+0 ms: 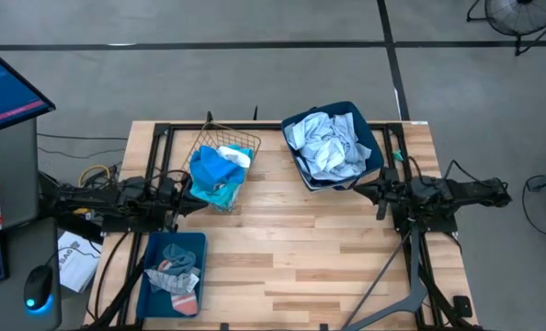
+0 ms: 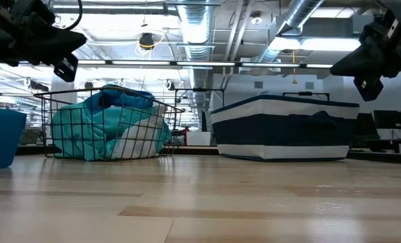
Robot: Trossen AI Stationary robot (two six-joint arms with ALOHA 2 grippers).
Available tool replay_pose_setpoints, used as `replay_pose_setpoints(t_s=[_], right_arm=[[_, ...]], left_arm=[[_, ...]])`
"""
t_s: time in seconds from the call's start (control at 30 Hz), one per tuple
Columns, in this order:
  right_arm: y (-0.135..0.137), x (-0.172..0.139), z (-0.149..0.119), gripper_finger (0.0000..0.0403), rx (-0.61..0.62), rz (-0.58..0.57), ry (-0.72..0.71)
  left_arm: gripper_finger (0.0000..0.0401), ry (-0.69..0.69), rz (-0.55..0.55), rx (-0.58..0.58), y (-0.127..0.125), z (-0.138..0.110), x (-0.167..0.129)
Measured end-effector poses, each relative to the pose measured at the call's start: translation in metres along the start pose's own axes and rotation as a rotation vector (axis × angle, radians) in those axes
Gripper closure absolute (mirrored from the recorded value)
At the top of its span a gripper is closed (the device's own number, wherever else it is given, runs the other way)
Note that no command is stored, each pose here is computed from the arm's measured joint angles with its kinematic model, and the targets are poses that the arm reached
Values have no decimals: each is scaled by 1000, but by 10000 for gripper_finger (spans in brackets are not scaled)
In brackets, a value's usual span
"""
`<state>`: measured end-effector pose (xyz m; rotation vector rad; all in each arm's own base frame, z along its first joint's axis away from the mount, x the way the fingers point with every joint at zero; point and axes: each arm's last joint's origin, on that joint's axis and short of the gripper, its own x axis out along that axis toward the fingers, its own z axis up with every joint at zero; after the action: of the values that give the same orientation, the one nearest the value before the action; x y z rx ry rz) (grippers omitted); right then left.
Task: Pick & Place Cloths
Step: Return to Home Position
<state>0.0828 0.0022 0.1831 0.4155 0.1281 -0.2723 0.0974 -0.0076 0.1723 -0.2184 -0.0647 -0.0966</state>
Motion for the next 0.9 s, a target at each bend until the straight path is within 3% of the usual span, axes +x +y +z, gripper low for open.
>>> replay_pose_setpoints(t_s=[0.9], right_arm=[[0, 0, 0, 403, -1, 0, 1]], left_arm=[[401, -13, -3, 0, 0, 1, 0]])
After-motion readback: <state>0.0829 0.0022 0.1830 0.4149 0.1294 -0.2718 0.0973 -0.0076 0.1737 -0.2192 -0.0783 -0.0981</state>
